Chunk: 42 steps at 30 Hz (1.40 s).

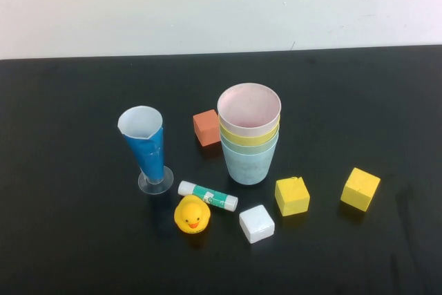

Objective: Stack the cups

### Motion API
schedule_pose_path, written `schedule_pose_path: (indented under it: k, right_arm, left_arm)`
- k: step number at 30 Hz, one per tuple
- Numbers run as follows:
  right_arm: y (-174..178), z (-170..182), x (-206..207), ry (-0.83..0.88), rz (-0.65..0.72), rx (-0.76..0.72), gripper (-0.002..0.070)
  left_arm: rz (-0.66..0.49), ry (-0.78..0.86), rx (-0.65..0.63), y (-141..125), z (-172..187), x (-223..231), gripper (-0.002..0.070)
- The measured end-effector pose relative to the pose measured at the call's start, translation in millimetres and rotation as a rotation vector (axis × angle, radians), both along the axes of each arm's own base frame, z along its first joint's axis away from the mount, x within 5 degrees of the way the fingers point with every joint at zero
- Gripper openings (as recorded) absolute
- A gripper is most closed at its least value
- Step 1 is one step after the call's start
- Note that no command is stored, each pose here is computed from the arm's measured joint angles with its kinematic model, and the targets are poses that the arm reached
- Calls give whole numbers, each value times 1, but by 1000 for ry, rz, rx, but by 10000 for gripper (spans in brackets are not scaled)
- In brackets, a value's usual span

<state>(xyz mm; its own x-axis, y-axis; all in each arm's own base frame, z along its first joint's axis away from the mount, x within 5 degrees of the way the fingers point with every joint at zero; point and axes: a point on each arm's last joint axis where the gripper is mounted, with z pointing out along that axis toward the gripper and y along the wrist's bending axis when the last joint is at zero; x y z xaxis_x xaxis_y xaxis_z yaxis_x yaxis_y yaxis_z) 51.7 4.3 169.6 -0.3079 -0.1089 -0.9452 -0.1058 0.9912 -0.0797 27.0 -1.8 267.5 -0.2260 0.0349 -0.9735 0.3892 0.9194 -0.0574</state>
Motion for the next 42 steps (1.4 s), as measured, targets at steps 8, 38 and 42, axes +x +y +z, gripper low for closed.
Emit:
schedule_pose_path:
  k: [8, 38, 42]
  right_arm:
    - [0, 0, 0, 0, 0, 0, -1]
    - [0, 0, 0, -1, 0, 0, -1]
    - [0, 0, 0, -1, 0, 0, -1]
  left_arm:
    - [-1, 1, 2, -1, -4, 2, 0]
    - [511, 55, -92, 6, -91, 27, -1]
    - [515, 69, -100, 6, -91, 27, -1]
